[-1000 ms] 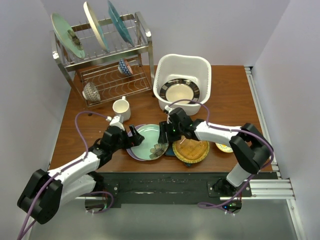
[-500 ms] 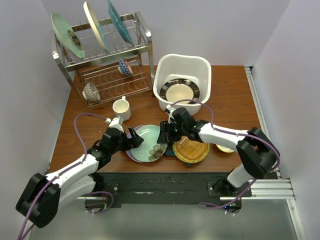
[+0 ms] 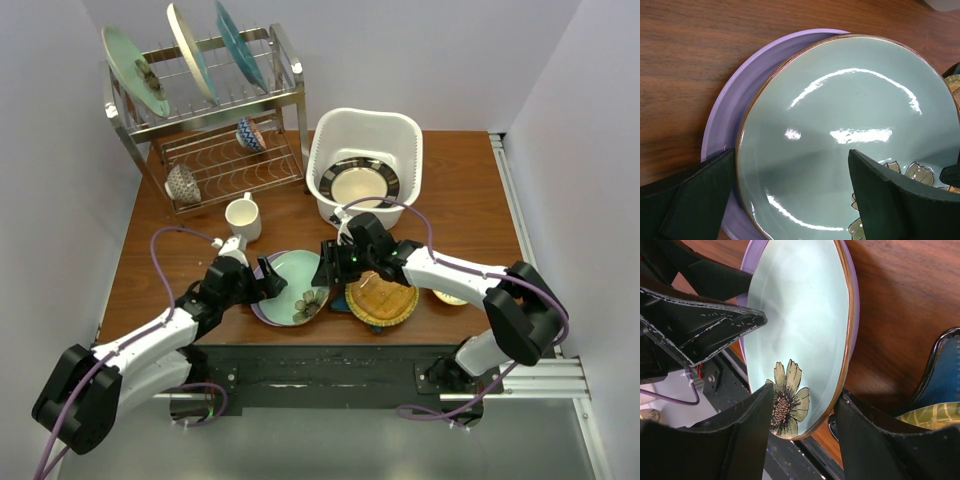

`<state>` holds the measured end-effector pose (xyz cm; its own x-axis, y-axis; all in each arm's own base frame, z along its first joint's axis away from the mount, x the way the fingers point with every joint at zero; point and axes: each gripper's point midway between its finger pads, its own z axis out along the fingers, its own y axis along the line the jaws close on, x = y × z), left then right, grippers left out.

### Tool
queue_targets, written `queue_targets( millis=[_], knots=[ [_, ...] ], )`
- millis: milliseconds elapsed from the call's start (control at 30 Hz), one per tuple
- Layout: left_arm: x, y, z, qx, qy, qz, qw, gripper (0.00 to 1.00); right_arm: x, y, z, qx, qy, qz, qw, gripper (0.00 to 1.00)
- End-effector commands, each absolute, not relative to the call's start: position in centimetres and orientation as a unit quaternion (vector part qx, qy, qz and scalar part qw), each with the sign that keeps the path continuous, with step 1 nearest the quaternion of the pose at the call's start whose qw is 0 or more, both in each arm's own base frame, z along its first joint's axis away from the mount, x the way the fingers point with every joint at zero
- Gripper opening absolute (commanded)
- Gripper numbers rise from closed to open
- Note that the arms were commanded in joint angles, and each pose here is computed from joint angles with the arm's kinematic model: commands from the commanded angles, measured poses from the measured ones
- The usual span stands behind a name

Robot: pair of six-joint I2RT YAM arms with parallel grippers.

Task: Place the plates into the plastic bin on the countertop
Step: Pick up the plate at the center of the board.

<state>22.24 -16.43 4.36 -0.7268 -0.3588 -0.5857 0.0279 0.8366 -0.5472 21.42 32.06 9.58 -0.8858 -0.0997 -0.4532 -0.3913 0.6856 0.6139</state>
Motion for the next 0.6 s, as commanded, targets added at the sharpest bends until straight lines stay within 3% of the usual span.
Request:
queue_targets(
  millis=[0, 567],
  knots=[
    [21.9, -16.6, 4.1, -0.093, 0.896, -0.268, 0.343, 0.97, 21.7, 34.0, 13.6, -0.148, 0.864, 0.428, 0.219, 0.53],
    [22.9, -17.7, 4.3, -0.082, 0.897, -0.273, 0.338, 0.96, 21.3, 32.7, 15.5, -0.15, 0.863, 0.419, 0.241, 0.51]
  ],
)
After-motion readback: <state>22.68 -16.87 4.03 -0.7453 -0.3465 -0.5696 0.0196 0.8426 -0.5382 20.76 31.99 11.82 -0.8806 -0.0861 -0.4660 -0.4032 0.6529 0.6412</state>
